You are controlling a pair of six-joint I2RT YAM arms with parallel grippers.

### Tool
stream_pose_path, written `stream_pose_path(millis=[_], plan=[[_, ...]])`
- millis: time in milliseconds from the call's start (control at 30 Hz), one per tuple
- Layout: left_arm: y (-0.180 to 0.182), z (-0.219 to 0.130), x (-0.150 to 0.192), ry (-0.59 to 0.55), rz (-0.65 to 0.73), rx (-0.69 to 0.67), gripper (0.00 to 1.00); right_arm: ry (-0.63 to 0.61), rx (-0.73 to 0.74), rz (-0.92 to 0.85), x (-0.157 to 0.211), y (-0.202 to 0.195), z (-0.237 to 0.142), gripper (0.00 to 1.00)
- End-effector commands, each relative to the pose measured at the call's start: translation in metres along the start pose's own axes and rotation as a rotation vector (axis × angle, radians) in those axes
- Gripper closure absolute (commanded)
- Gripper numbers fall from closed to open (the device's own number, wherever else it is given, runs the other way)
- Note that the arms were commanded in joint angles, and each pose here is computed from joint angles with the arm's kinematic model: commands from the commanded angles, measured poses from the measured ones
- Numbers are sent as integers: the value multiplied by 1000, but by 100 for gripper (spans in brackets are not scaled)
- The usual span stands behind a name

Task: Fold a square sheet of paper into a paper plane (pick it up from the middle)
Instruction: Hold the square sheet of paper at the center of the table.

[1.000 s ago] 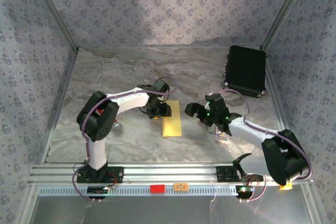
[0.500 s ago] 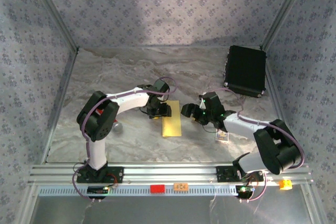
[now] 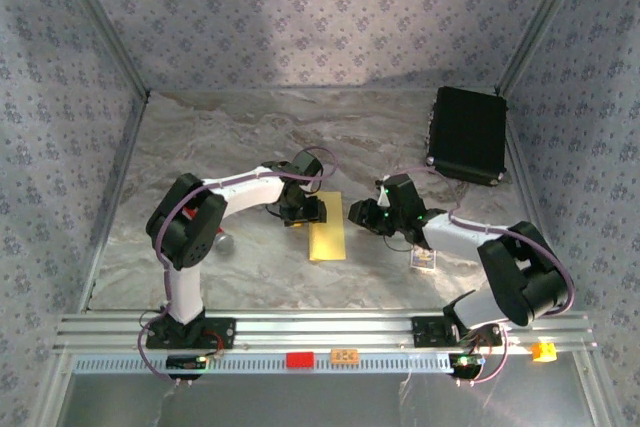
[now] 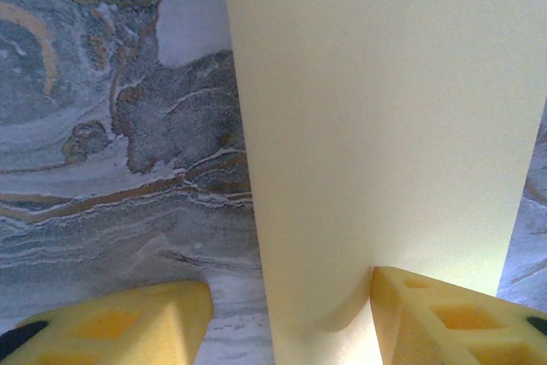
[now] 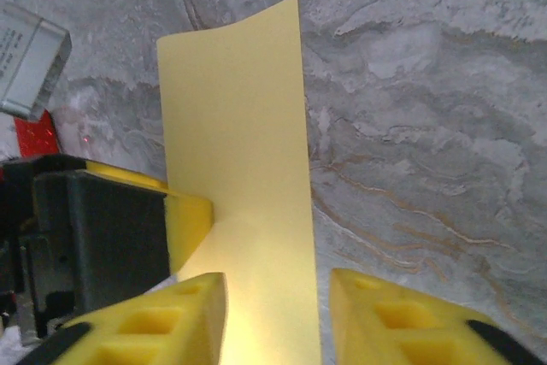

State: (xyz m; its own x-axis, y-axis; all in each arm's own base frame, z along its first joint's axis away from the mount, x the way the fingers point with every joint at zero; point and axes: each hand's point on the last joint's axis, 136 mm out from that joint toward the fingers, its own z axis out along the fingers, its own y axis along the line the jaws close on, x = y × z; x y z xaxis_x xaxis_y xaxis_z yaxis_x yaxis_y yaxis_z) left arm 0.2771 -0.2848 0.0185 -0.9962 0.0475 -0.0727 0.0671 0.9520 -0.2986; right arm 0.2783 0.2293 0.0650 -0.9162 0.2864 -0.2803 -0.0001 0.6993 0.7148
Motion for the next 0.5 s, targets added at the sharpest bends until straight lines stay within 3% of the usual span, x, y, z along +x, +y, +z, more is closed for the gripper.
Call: stream_pose_path(millis=[0, 267, 467], plan=[[17, 49, 6, 17, 21, -47, 45, 4, -41, -22, -3, 14, 3, 70], [18, 50, 7, 18, 20, -48, 45, 43, -68, -22, 1, 20, 12, 94], [19, 51, 8, 21, 20, -50, 44, 84, -70, -26, 7, 25, 24, 100]])
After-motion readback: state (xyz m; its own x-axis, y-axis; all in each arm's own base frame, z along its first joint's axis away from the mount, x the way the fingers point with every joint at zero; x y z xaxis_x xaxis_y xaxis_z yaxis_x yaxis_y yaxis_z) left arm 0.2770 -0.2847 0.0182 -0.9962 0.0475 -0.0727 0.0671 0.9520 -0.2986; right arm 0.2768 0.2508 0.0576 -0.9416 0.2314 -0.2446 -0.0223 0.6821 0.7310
